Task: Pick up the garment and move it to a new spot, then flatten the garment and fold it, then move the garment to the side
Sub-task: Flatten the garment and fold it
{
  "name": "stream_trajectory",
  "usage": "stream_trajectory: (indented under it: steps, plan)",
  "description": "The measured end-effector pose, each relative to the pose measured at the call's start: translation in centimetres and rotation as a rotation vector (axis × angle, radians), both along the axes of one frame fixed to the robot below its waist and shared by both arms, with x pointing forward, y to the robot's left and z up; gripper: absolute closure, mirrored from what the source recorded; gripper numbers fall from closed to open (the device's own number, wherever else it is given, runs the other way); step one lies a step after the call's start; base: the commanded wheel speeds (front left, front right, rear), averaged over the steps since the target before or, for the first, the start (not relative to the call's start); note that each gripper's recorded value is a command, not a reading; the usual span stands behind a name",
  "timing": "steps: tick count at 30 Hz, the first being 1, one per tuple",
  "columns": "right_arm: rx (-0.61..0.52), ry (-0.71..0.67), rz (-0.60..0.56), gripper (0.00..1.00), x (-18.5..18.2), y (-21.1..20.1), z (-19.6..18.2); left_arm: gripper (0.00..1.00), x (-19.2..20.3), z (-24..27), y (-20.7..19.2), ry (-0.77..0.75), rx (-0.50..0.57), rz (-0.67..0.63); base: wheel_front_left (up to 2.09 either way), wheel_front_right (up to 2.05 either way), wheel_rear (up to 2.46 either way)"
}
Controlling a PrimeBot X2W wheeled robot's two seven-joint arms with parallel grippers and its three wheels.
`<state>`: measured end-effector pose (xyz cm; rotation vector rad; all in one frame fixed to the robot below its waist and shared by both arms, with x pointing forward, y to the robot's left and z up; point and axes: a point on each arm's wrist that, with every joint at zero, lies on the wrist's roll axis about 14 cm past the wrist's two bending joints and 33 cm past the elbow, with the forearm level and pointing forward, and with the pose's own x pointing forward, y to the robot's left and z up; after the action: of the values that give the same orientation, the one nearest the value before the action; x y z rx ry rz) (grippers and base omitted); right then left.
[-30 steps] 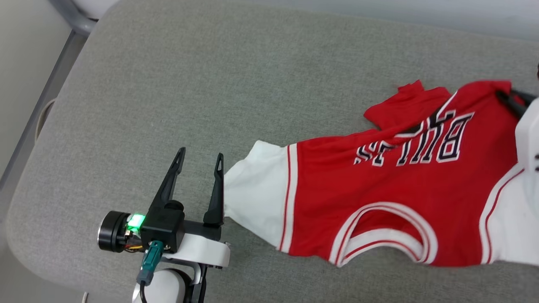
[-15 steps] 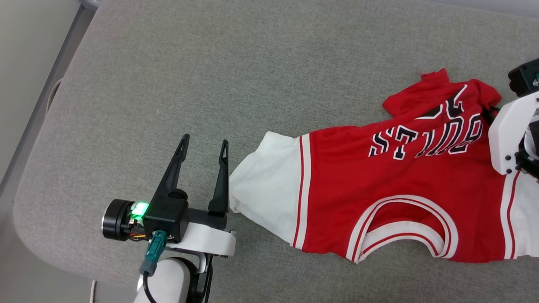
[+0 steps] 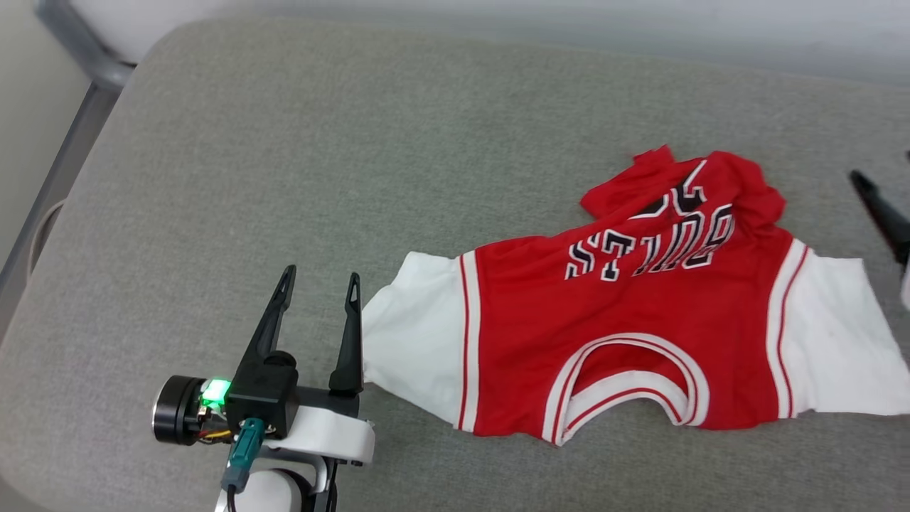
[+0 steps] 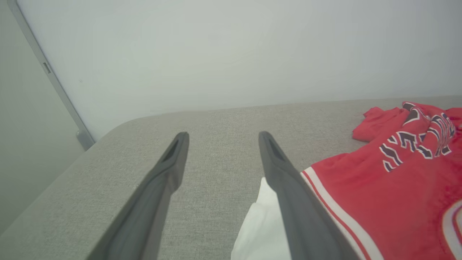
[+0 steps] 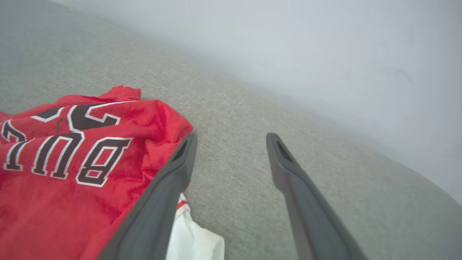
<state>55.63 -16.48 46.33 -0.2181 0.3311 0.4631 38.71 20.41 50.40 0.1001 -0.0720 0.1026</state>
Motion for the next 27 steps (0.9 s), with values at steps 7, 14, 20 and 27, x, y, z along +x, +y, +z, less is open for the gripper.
stream_trajectory:
  steps: [7,14,20,27]
  plan:
    - [-0.034,-0.05,-0.079,0.0,-3.3,-6.2,5.3,0.0,0.0,1.0,-1.7,-0.035,-0.007,-0.054,0.0,0.0,0.0]
    - [-0.091,0.213,-0.102,0.0,-7.7,-8.1,3.0,0.0,0.2,1.1,-2.5,-0.039,-0.011,-0.077,0.0,0.0,0.0]
    - [-0.169,0.461,-0.093,0.0,-11.3,-8.4,-0.6,0.0,0.3,0.7,-2.6,-0.029,-0.014,-0.083,0.0,0.0,0.0]
    - [-0.2,0.603,-0.094,0.0,-12.5,-7.6,-4.4,0.0,0.4,0.2,-2.2,-0.011,-0.011,-0.071,0.0,0.0,0.0]
